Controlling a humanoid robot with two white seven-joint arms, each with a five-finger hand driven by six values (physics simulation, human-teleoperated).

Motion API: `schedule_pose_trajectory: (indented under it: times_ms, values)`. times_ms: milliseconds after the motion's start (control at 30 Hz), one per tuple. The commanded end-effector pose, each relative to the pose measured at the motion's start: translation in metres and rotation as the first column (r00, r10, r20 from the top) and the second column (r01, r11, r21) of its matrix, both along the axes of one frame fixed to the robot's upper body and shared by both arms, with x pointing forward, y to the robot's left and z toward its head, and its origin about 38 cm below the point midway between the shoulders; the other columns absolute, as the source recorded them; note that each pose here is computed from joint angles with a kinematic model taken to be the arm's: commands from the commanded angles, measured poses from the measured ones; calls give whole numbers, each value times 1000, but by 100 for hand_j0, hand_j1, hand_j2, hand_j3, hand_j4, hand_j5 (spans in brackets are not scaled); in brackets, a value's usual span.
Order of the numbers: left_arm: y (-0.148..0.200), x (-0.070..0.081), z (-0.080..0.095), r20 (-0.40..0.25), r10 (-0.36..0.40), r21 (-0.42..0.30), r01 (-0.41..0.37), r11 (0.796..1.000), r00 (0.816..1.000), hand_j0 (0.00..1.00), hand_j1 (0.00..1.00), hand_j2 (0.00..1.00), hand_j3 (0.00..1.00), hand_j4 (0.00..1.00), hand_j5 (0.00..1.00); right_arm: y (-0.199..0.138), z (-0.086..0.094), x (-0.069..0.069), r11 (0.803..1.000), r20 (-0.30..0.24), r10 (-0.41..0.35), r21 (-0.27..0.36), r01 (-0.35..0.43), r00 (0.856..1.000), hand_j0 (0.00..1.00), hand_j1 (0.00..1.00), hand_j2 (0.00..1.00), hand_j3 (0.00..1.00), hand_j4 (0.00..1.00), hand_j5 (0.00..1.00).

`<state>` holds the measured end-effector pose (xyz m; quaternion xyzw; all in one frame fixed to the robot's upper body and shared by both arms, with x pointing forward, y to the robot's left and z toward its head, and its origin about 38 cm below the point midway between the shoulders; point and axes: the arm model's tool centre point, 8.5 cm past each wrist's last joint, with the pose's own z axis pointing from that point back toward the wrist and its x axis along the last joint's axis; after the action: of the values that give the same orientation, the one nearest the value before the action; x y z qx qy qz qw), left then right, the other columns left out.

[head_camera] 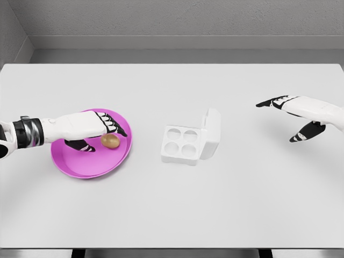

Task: Pack egg into the box and close the box lid

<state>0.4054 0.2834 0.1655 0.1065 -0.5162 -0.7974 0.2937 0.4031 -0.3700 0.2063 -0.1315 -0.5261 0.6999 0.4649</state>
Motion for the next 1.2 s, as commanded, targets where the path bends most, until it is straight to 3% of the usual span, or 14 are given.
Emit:
schedule_pose_trajectory:
  times_ms: [0, 367, 567, 833, 900, 1033, 1167]
  values:
    - [0, 0, 1, -3, 4, -9, -4, 1000, 1000, 87, 87, 87, 87, 87, 87, -2, 0, 0, 1000, -3, -5, 3, 5, 1000, 100, 100, 100, 100, 100, 100]
    - [0, 2, -3, -12, 11, -13, -11, 1000, 1000, 86, 86, 86, 86, 86, 86, -13, -6, 1, 999, -22, -37, -5, 37, 999, 100, 100, 100, 100, 100, 100]
    - [0, 3, -6, -19, 17, -16, -18, 1000, 1000, 86, 86, 86, 86, 86, 86, -11, 3, 4, 1000, 1, -25, -8, 25, 1000, 100, 100, 100, 100, 100, 100]
    - [0, 3, -6, -18, 18, -17, -18, 1000, 1000, 86, 86, 86, 86, 86, 86, -6, 1, 0, 999, 11, 42, -12, -42, 999, 100, 100, 100, 100, 100, 100]
    - [-1, 3, -7, -19, 16, -16, -16, 1000, 1000, 86, 86, 86, 86, 86, 86, -6, 6, 3, 999, 24, 42, -13, -42, 999, 100, 100, 100, 100, 100, 100]
    - [-5, 3, -8, -19, 11, -22, -11, 1000, 1000, 86, 86, 86, 86, 86, 86, -18, -1, 5, 1000, 0, 5, -15, -5, 1000, 100, 100, 100, 100, 100, 100]
    - [-5, 3, -8, -19, 11, -22, -11, 1000, 1000, 84, 84, 84, 84, 84, 84, -13, 0, 1, 997, 13, 71, -25, -71, 997, 100, 100, 100, 100, 100, 100]
